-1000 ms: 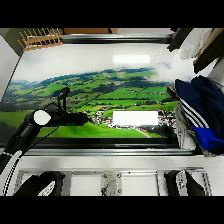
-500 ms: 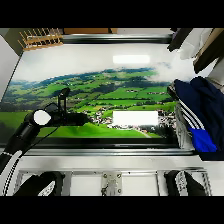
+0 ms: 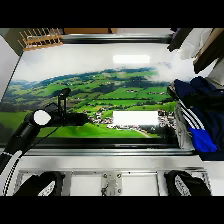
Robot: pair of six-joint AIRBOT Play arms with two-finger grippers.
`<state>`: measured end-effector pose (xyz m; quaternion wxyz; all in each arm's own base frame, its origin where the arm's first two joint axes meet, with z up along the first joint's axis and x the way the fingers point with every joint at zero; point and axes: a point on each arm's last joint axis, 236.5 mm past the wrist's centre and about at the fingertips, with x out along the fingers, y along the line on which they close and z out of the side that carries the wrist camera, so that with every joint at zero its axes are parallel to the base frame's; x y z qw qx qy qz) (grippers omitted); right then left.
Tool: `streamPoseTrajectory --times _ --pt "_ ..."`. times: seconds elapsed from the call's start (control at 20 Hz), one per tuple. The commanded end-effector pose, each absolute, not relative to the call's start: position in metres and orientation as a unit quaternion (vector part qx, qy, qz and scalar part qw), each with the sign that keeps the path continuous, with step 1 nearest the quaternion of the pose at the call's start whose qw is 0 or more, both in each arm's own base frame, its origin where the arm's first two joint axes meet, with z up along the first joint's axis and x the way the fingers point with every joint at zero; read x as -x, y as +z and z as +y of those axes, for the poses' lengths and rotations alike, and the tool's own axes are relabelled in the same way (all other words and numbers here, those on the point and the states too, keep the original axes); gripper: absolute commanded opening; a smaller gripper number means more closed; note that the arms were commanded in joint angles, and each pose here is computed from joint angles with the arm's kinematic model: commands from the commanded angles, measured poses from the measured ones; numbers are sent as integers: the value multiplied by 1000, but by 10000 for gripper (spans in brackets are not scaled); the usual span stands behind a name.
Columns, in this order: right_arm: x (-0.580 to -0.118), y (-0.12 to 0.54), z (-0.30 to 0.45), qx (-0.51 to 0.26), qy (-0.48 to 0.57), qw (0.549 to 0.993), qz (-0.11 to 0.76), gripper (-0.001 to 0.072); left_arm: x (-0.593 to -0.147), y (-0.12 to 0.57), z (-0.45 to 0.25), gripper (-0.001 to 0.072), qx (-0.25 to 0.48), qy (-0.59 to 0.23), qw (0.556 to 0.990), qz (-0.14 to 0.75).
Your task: Fold the clothes and pants, and hang the long-sleeved shirts on hangers.
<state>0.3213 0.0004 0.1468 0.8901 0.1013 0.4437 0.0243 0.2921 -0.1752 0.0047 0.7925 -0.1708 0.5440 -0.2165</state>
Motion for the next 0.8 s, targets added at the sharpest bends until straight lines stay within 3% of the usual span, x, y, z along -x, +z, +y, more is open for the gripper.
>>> streamPoseTrajectory --times 0.0,0.15,0.2,0.3,0.35,0.75 --pt "-324 137 47 -77 92 878 464 658 -292 5 -176 4 172 -217 792 544" --pt "-324 131 52 -74 98 872 473 653 -292 5 -176 4 171 -217 792 544" --pt "-325 130 52 -74 98 872 474 537 -292 5 -176 4 171 -217 792 544" --pt "-325 130 52 -75 98 872 474 76 -292 5 -176 4 171 -217 792 544" --pt "-325 130 52 -74 98 872 474 17 -292 5 -176 3 171 -217 792 544" --pt "-325 130 52 -75 98 872 474 17 -292 5 -176 4 171 -217 792 544"
